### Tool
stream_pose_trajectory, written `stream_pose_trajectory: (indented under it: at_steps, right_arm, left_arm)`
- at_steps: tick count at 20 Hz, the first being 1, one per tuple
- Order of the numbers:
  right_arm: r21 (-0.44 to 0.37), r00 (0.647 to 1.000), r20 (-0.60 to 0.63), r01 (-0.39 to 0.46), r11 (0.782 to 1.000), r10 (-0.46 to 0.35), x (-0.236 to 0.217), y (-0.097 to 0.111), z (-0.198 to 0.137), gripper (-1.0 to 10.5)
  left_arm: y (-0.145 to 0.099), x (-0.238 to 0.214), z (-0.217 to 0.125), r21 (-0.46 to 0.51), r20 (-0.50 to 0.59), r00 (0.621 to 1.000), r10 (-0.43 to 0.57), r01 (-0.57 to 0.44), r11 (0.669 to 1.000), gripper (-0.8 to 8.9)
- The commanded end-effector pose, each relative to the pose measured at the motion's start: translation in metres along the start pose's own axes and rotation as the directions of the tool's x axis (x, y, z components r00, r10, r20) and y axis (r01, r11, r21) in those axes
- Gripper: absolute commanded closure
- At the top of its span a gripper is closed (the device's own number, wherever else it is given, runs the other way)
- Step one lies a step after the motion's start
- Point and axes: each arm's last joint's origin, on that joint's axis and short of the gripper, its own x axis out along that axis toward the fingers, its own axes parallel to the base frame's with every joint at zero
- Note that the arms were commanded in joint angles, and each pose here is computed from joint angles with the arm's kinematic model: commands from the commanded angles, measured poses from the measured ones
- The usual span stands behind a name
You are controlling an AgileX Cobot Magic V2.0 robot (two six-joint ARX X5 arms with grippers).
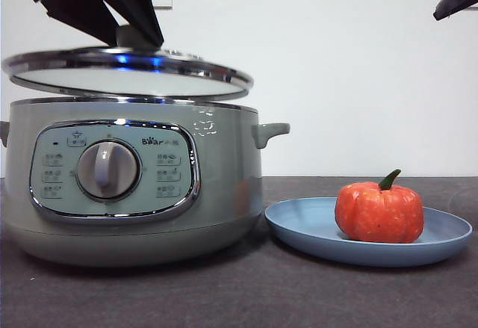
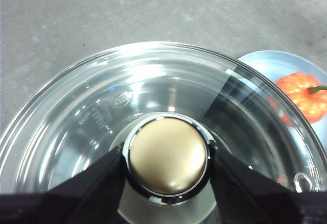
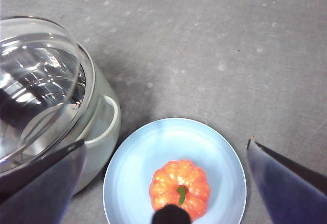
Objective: Take the pumpkin out from the steamer,put the pumpkin in the blue plate,close the lid
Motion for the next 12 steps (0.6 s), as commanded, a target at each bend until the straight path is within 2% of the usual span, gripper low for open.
stream_pose_trajectory:
  at_steps: [1, 12]
  right_arm:
    - [0.009, 1.0, 0.002, 0.003, 1.0, -0.003, 0.001, 0.0, -0.001, 4.1]
    - [0.009, 1.0, 0.003, 0.005, 1.0, -0.005, 0.001, 0.0, -0.001, 4.1]
  left_arm:
    - [0.0, 0.001, 0.006, 0.01, 0.044, 0.999, -0.002, 0.002, 1.0, 8.22]
    - [0.0, 0.021, -0.001, 0.003, -0.044, 0.998, -0.038, 0.038, 0.999, 8.22]
